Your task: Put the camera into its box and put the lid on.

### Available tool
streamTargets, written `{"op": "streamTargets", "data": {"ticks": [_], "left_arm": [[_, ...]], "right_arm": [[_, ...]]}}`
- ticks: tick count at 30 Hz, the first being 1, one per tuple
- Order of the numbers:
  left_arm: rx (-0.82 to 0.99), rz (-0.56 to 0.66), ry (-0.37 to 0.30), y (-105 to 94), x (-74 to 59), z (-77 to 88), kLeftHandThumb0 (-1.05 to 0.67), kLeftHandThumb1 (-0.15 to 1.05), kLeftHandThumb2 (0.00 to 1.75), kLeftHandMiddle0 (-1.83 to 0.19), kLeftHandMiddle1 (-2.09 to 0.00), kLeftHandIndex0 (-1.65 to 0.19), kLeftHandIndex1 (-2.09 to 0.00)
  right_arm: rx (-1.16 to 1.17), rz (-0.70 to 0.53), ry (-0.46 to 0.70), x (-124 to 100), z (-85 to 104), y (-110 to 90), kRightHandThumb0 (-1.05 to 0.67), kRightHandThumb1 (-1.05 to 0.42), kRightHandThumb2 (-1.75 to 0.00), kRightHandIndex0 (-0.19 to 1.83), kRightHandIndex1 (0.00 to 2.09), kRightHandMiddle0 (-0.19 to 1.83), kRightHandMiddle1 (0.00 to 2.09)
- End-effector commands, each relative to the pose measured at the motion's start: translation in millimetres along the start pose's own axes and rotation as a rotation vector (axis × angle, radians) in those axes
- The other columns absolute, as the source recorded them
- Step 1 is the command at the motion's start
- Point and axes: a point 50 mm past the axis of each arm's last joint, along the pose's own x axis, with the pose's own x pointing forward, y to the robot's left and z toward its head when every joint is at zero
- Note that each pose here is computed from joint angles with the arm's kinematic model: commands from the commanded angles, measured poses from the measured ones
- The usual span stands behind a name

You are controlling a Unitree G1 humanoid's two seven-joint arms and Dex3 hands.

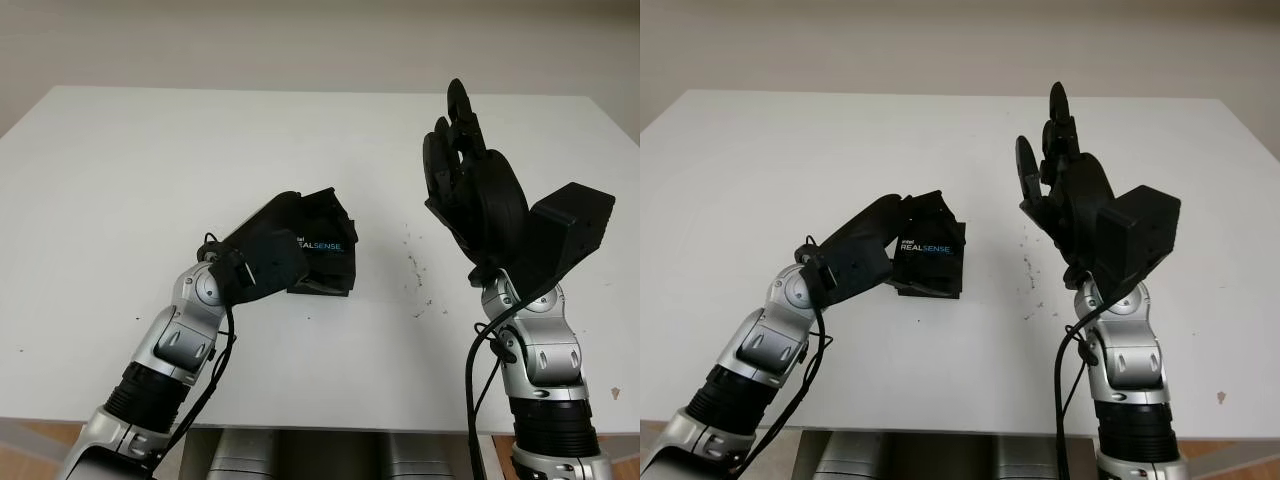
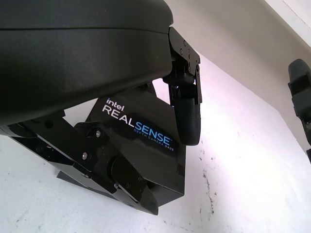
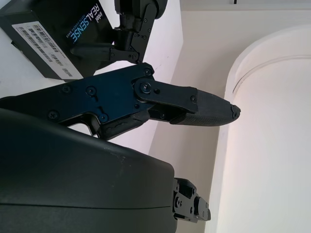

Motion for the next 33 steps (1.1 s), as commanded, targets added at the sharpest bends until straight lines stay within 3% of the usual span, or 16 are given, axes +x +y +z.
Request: {"op": "streamTargets", "data": {"ticks": [1, 23, 29, 31, 33], "left_arm": [[-0.037, -0.065, 0.090, -20.4, -5.4, -22.9, -0.04, 0.95, 0.06, -0.38, -1.44, -0.29, -1.48], [-0.126, -0.065, 0.242, -26.2, 8.6, -34.3, -0.07, 0.94, 0.05, -0.36, -1.44, -0.31, -1.46], [-0.120, -0.068, 0.246, -26.7, 6.9, -37.4, -0.07, 0.93, 0.05, -0.36, -1.42, -0.30, -1.43], [-0.108, -0.056, 0.232, -26.8, 5.4, -37.1, -0.11, 0.93, 0.05, -0.25, -1.30, -0.20, -1.33], [-0.083, -0.047, 0.212, -27.4, 3.8, -36.0, -0.13, 0.91, 0.05, -0.19, -0.96, -0.11, -1.08]], "right_arm": [[-0.005, -0.002, -0.023, 0, 5.7, -1, -0.72, -1.05, -0.59, -0.19, 0.00, -0.19, 0.00], [-0.017, 0.005, -0.044, 1, 9.7, -1, -0.69, -1.05, -0.61, -0.19, 0.00, -0.19, 0.00], [-0.014, 0.007, -0.050, 2, 11.6, -1, -0.68, -1.05, -0.61, -0.19, 0.00, -0.19, 0.00], [-0.019, 0.008, -0.048, 2, 11.4, -1, -0.69, -1.05, -0.60, -0.19, 0.00, -0.19, 0.00], [-0.024, 0.009, -0.046, 2, 11.0, -1, -0.68, -1.05, -0.61, -0.19, 0.00, -0.19, 0.00]]}}
